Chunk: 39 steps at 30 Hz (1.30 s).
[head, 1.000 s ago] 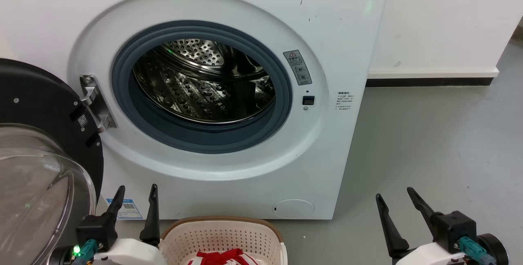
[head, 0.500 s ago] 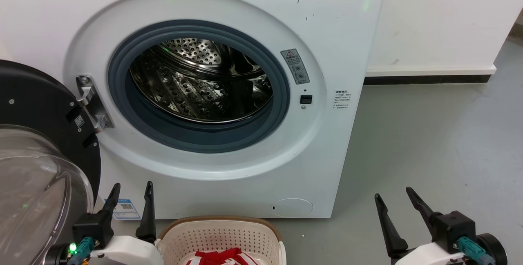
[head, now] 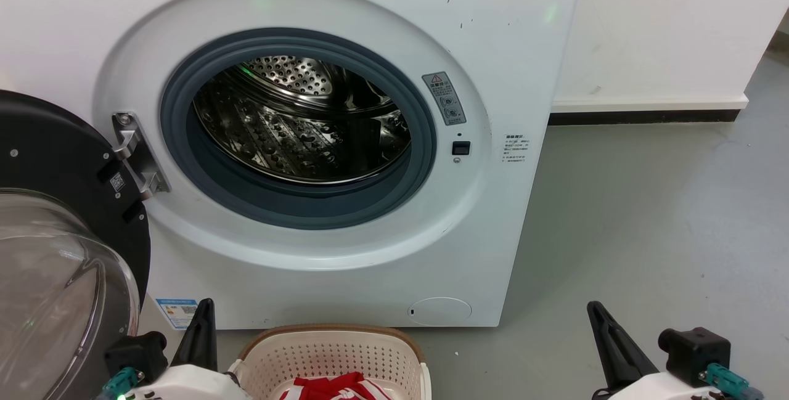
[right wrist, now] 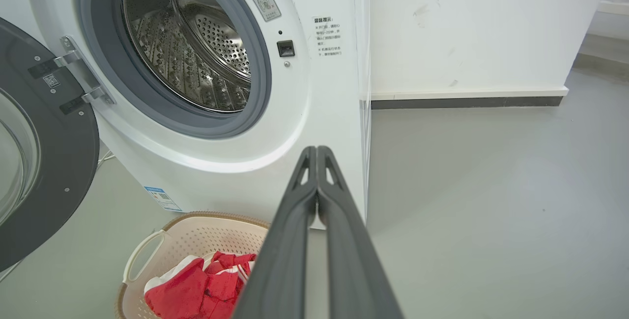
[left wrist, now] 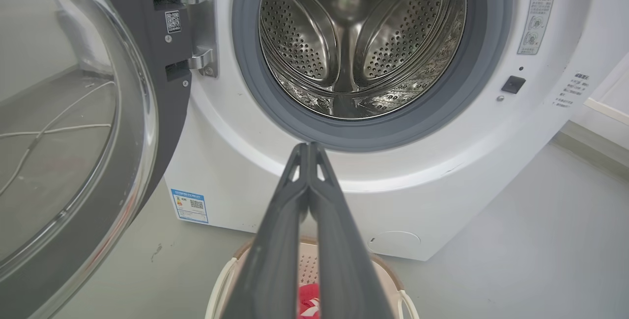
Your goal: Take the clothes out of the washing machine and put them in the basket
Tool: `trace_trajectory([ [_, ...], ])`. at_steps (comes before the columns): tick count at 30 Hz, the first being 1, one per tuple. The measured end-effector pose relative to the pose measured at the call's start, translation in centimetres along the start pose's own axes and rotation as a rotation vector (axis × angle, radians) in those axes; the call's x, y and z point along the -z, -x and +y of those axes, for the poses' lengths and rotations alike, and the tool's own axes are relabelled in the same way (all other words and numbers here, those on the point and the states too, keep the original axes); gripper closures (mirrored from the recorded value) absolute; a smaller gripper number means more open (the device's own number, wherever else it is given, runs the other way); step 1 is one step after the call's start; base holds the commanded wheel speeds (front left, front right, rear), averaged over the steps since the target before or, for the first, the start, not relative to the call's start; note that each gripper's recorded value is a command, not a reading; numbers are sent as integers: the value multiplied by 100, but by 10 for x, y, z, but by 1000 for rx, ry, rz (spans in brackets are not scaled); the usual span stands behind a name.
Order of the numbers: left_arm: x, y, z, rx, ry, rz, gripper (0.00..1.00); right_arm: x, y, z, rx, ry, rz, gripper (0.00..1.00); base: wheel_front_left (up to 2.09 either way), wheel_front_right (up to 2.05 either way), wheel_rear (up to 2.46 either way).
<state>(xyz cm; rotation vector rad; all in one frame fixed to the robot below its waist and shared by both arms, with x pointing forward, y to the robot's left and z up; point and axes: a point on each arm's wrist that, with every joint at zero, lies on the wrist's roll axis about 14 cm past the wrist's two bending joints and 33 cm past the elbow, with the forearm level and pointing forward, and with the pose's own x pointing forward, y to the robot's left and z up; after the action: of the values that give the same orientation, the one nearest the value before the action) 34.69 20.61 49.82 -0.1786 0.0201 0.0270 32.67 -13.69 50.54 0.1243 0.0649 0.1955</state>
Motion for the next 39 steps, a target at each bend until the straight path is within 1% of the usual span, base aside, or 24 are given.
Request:
trace_trajectory([
  [15,4,-7,3,-32,276,42,100,-2,-9,-11,17,-290,-23,100,0,0,0],
  [16,5,-8,3,-33,326,47,100,-3,-11,-14,22,-343,-29,100,0,0,0],
  [25,5,-12,2,-37,470,57,100,-5,-16,-20,33,-487,-44,100,0,0,0],
  [39,6,-18,-1,-39,666,69,100,-7,-22,-31,52,-687,-65,100,0,0,0],
])
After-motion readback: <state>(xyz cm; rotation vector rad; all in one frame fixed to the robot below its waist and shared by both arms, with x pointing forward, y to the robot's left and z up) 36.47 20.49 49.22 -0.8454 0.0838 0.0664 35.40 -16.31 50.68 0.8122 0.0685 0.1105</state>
